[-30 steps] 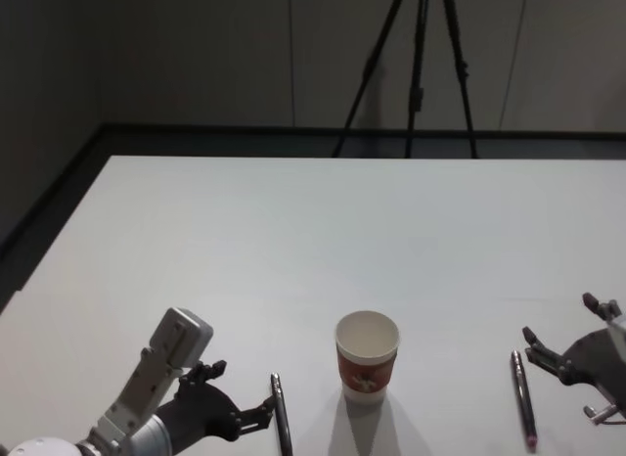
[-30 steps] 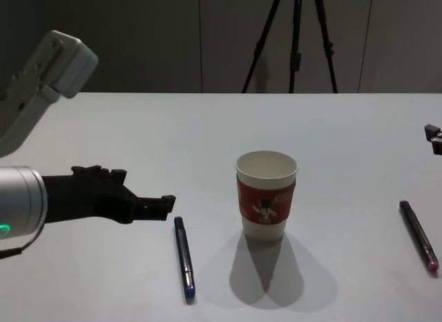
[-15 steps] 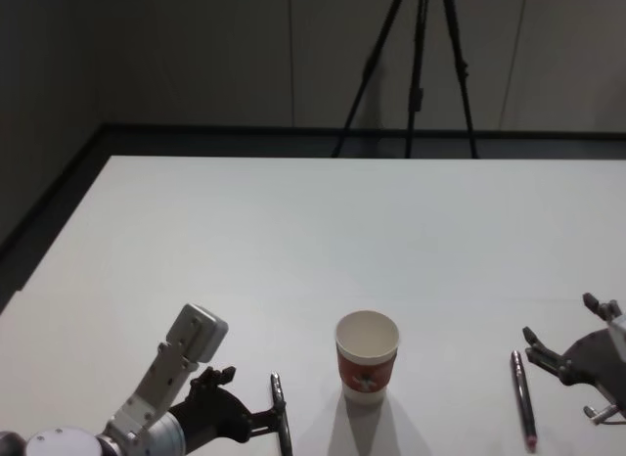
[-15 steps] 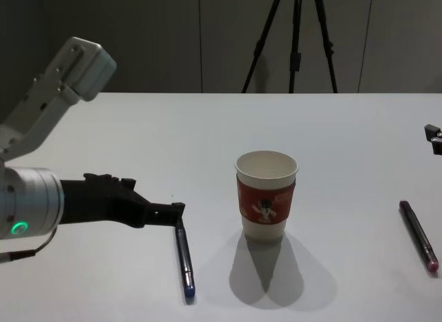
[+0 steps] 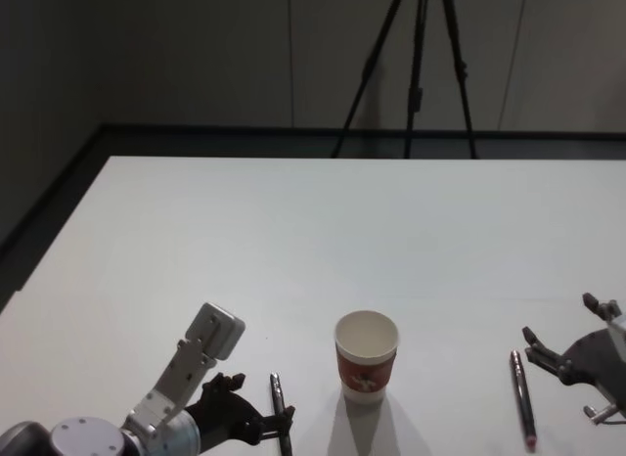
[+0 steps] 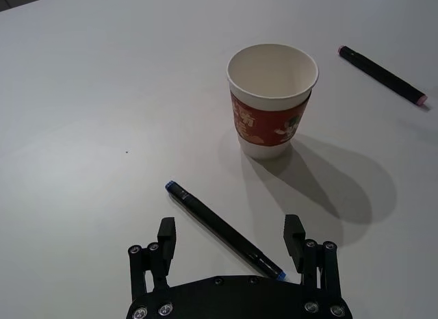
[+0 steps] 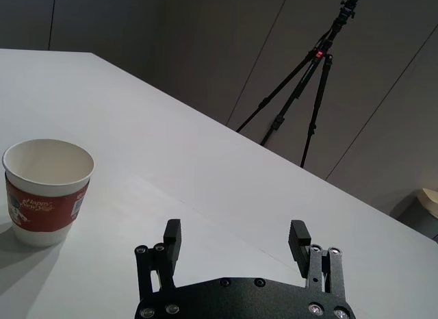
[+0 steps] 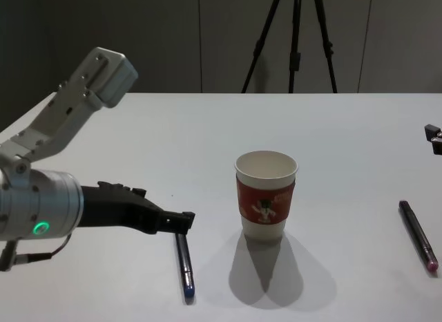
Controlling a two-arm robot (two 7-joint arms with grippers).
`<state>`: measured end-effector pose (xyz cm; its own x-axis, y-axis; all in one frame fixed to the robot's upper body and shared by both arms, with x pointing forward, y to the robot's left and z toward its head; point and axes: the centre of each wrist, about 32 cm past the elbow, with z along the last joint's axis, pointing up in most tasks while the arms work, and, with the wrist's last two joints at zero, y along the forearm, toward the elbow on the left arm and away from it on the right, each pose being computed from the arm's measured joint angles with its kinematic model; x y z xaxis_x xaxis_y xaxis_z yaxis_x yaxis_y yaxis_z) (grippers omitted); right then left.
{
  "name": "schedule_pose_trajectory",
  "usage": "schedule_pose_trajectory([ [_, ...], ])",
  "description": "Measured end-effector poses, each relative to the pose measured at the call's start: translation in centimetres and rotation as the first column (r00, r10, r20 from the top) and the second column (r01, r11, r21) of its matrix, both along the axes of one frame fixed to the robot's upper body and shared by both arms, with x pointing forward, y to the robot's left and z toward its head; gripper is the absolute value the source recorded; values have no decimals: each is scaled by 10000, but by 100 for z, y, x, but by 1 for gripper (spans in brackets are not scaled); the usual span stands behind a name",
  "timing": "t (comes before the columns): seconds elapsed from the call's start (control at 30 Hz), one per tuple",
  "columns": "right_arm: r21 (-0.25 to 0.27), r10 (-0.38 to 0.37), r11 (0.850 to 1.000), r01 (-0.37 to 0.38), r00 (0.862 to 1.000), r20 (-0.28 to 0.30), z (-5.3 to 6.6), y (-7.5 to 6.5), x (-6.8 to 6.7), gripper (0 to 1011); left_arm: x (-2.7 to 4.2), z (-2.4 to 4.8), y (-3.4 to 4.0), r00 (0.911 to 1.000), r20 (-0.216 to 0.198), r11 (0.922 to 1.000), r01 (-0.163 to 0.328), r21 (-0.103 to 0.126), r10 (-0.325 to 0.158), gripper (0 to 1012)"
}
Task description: Place the pen into the pen holder.
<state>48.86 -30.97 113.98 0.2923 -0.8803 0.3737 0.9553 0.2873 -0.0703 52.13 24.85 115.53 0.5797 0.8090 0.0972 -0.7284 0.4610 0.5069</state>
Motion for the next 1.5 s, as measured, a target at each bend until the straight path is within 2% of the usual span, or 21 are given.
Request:
schedule_pose_trajectory([
  [0.3, 0, 1, 10000, -1, 10000, 0, 0, 0, 0, 1001, 58, -25, -34, 9994, -316, 9999, -140, 29, 141, 1001],
  [0.7, 0, 1, 10000, -1, 10000, 0, 0, 0, 0, 1001, 137, -65, -84, 9958, -897, 9995, -173, 252, 195, 1001],
  [1.2, 0, 1, 10000, -1, 10000, 0, 0, 0, 0, 1001, 170, -106, -198, 9928, -1194, 9995, -42, 303, 77, 1001],
  [1.5, 0, 1, 10000, -1, 10000, 0, 0, 0, 0, 1001, 187, -139, -225, 9904, -1375, 9993, -123, 356, 171, 1001],
])
